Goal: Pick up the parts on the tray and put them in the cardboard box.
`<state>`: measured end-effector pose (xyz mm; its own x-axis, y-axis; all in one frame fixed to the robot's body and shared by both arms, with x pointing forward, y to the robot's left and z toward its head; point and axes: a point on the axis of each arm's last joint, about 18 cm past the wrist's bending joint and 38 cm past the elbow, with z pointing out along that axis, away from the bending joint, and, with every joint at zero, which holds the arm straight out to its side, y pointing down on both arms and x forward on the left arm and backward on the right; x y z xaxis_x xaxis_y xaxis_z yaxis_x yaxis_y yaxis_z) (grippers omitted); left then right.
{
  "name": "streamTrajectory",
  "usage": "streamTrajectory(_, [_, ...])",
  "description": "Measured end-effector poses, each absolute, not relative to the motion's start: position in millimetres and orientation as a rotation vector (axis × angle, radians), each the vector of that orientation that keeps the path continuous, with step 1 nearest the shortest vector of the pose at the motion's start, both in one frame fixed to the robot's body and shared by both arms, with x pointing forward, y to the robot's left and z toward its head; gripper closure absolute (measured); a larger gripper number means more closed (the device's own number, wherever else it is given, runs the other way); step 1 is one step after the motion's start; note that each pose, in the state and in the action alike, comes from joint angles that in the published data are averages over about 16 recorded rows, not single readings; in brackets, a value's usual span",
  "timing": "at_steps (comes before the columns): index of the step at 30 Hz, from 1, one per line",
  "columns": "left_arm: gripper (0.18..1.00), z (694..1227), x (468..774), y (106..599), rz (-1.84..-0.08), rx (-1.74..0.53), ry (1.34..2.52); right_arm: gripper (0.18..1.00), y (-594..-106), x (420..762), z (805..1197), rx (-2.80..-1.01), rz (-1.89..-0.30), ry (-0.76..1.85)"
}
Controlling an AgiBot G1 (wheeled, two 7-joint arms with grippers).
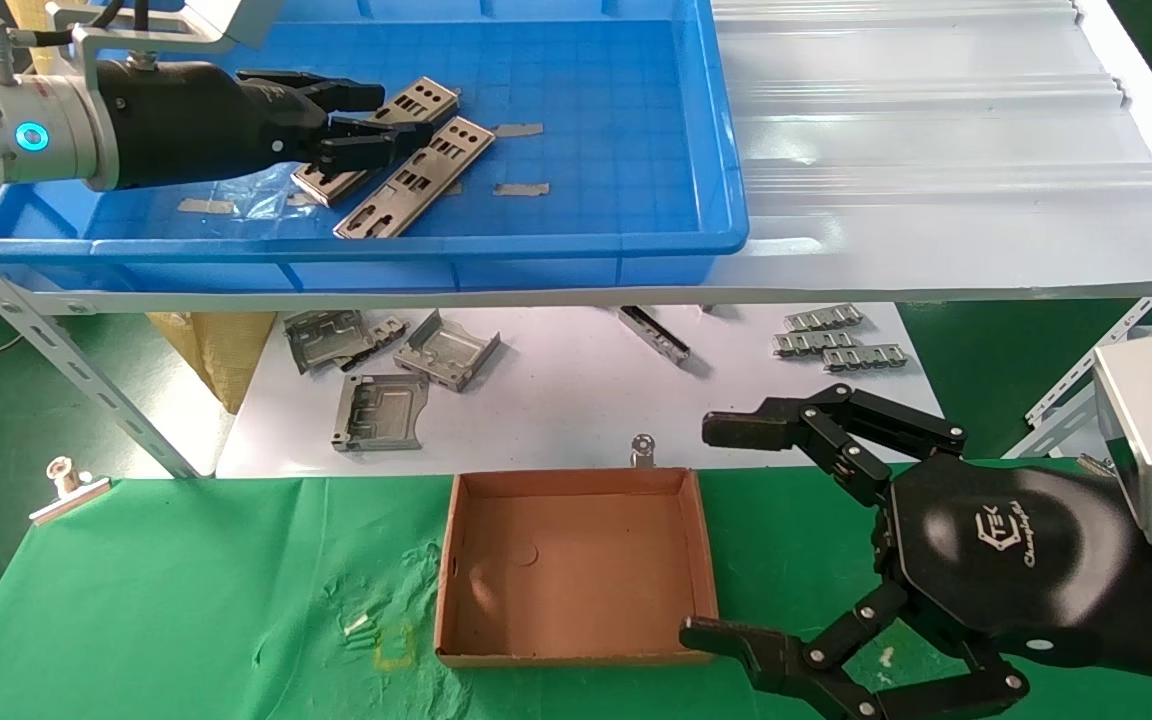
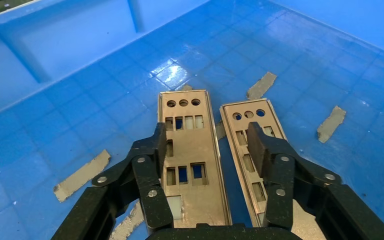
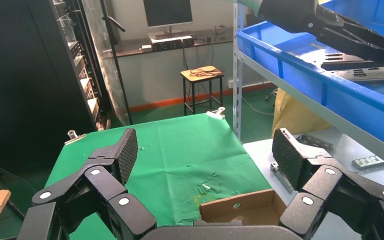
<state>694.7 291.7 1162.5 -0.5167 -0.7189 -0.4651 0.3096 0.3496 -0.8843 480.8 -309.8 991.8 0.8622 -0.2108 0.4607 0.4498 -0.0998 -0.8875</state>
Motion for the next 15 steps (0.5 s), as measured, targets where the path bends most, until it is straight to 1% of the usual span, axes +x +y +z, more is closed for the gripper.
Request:
streamTrajectory(6, [0.600,1161.4,695.7,291.7,-1.342,-0.374,1.659,0.178,-309.8,480.8,991.8,-1.578,-0.560,-0.193])
streamTrajectory(15, [0.777,1162.2,696.8,291.7,-1.333,-0.377,1.655,0.178,-309.8,480.8,991.8,-1.578,-0.560,-0.193])
